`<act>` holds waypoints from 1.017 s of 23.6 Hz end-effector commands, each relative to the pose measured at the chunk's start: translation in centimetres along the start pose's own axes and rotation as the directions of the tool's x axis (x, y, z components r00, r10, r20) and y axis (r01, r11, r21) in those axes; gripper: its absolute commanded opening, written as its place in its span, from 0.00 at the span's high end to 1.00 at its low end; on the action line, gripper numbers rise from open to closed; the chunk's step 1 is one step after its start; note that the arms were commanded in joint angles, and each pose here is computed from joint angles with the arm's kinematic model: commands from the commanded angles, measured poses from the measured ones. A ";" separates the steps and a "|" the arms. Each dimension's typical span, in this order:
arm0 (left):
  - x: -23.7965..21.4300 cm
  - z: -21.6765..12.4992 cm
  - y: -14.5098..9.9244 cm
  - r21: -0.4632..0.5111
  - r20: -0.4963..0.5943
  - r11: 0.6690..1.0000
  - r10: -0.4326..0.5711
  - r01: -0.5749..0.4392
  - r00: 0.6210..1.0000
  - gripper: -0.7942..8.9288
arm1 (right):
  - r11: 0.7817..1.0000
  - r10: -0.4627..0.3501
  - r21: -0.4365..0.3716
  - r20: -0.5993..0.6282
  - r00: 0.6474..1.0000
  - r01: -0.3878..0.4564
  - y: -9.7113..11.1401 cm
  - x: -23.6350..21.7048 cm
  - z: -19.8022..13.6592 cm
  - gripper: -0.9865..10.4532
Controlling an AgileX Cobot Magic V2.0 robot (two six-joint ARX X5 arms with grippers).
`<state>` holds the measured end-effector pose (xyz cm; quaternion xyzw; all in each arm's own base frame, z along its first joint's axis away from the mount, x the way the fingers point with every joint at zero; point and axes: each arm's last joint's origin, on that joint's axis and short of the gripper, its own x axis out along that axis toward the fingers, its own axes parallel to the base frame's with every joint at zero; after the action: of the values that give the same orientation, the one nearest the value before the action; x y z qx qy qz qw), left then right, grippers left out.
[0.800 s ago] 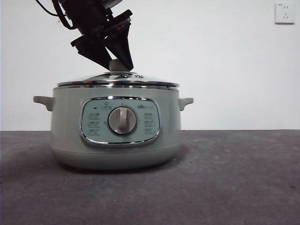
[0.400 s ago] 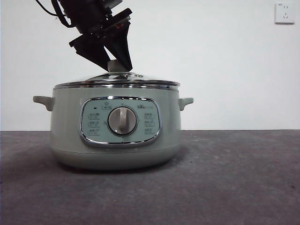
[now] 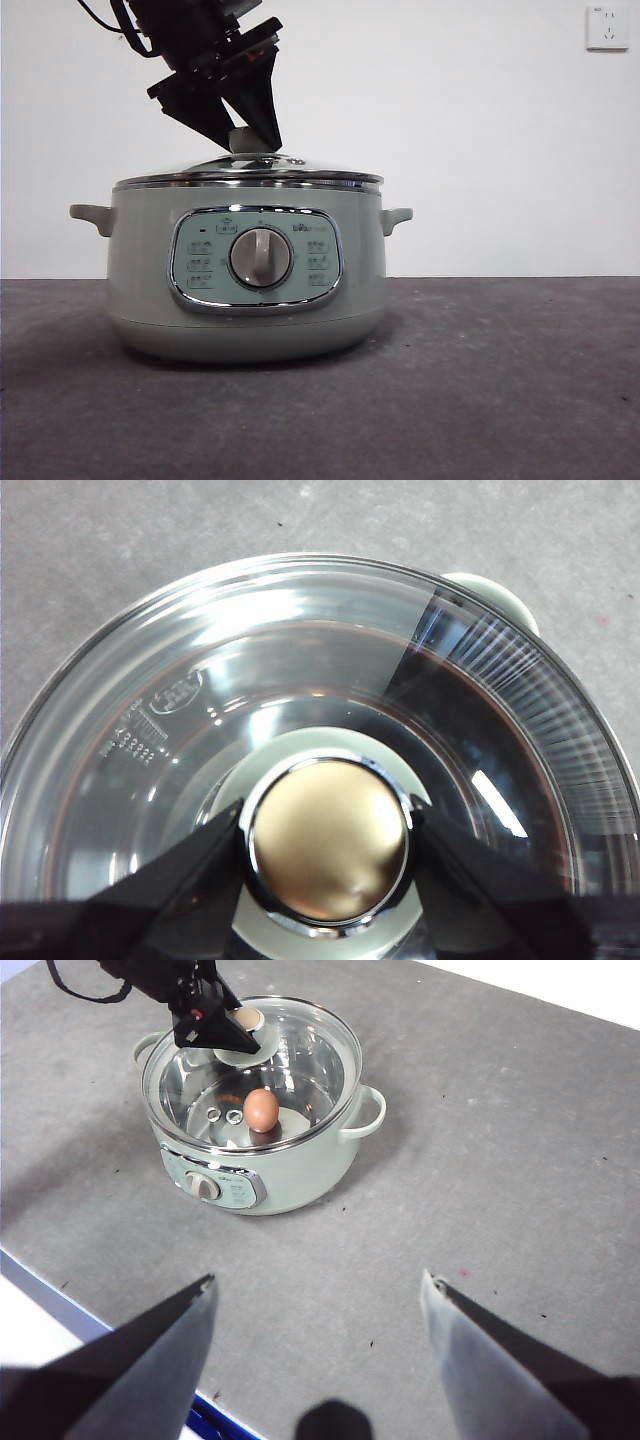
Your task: Pick up the egg,open the lid,put the egg in the pot,close the lid
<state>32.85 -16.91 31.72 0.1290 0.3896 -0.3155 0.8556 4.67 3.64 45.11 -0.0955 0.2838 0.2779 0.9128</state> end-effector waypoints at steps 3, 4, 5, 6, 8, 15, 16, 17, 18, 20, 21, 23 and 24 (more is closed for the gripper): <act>-0.3 -0.3 -0.2 0.002 -0.017 1.000 0.004 -0.004 1.000 0.93 | 1.000 -0.003 -0.009 -0.030 1.000 0.002 0.0 0.1 -0.3 0.61; -0.3 -0.3 -0.2 0.003 -0.017 1.000 0.004 -0.004 1.000 0.93 | 1.000 -0.003 -0.008 -0.030 1.000 0.002 0.0 0.1 -0.3 0.61; -0.3 -0.3 -0.2 0.004 -0.015 1.000 0.004 -0.004 1.000 0.93 | 1.000 -0.002 -0.008 -0.030 1.000 0.002 0.0 0.1 -0.3 0.61; -0.3 -0.3 -0.2 0.008 -0.014 1.000 0.004 -0.004 1.000 0.93 | 1.000 -0.002 -0.008 -0.030 1.000 0.002 0.0 0.1 -0.3 0.61; -0.3 -0.3 -0.2 0.007 -0.016 1.000 0.004 -0.004 1.000 0.93 | 1.000 -0.002 -0.008 -0.031 1.000 0.002 0.0 0.1 -0.3 0.61; -0.3 -0.3 -0.2 0.006 -0.014 1.000 0.003 -0.003 1.000 0.71 | 1.000 -0.002 -0.007 -0.030 1.000 0.002 0.0 0.1 -0.3 0.61; -0.3 -0.3 -0.2 0.006 -0.014 1.000 0.003 -0.003 1.000 0.63 | 1.000 -0.002 -0.007 -0.030 1.000 0.002 0.0 0.1 -0.3 0.61; -0.3 -0.3 -0.2 0.006 -0.014 1.000 0.003 -0.003 1.000 0.58 | 1.000 -0.002 -0.007 -0.030 1.000 0.002 0.0 0.1 -0.3 0.61; -0.4 -0.3 -0.2 0.006 -0.013 1.000 0.003 -0.003 1.000 0.56 | 1.000 -0.002 -0.007 -0.030 1.000 0.002 0.0 0.1 -0.3 0.61; -0.6 0.0 -0.2 0.007 -0.004 1.000 0.005 -0.005 1.000 0.56 | 1.000 -0.002 -0.007 -0.030 1.000 0.002 0.0 0.1 -0.3 0.61; -0.8 0.2 -0.2 0.008 0.004 1.000 0.007 -0.007 1.000 0.56 | 1.000 -0.002 -0.007 -0.030 1.000 0.002 0.0 0.1 -0.3 0.61; -1.3 0.7 -0.2 0.010 0.021 1.000 0.010 -0.011 1.000 0.56 | 1.000 -0.002 -0.007 -0.030 1.000 0.002 0.0 0.1 -0.3 0.61; -1.7 0.9 -0.2 0.010 0.020 1.000 0.010 -0.011 1.000 0.56 | 1.000 -0.002 -0.007 -0.030 1.000 0.002 0.0 0.1 -0.3 0.61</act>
<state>32.53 -16.81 33.34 0.1311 0.3841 -0.3136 0.8585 4.67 3.63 45.11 -0.0955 0.2838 0.2777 0.9128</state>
